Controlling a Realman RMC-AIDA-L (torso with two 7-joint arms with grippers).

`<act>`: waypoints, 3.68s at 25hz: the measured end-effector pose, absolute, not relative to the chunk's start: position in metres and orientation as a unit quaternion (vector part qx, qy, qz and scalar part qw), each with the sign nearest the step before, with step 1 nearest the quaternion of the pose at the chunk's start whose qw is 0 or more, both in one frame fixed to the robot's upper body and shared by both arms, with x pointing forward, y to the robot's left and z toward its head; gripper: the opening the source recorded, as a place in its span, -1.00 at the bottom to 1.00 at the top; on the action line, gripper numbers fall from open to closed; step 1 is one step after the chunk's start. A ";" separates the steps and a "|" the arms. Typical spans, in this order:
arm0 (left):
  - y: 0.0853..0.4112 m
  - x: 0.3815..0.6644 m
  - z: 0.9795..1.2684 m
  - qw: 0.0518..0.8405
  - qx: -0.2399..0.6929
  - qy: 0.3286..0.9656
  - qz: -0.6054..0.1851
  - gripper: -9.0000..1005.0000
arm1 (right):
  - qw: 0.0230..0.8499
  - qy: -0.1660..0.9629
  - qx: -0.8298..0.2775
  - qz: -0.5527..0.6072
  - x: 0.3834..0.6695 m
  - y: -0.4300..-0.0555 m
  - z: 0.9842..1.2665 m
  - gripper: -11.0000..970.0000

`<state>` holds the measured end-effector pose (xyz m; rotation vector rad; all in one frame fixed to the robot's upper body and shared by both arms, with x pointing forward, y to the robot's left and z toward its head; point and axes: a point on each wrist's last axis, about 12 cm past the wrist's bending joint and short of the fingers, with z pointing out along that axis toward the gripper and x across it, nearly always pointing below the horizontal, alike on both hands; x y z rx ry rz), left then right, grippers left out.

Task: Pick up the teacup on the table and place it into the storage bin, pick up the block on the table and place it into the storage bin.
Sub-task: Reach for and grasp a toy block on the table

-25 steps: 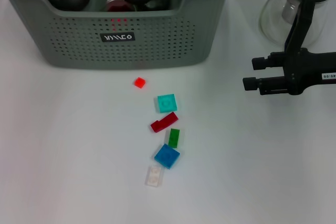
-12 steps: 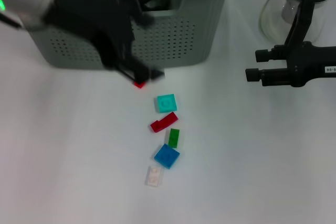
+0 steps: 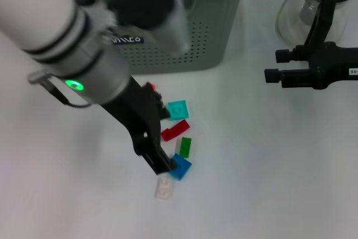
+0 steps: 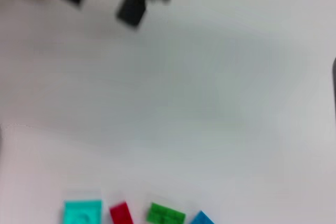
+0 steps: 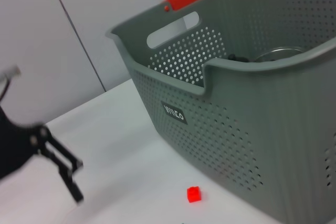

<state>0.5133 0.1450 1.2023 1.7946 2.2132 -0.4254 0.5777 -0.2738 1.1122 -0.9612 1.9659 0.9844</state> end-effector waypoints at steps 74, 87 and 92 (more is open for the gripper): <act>0.092 0.514 1.115 0.061 0.418 0.903 -0.078 0.70 | 0.347 0.759 -0.420 0.358 0.571 -0.294 1.115 0.54; 0.092 0.514 1.114 0.067 0.423 0.901 -0.064 0.67 | 0.348 0.759 -0.418 0.357 0.572 -0.294 1.115 0.54; 0.091 0.515 1.116 0.069 0.426 0.900 -0.064 0.66 | 0.349 0.759 -0.419 0.357 0.573 -0.294 1.116 0.54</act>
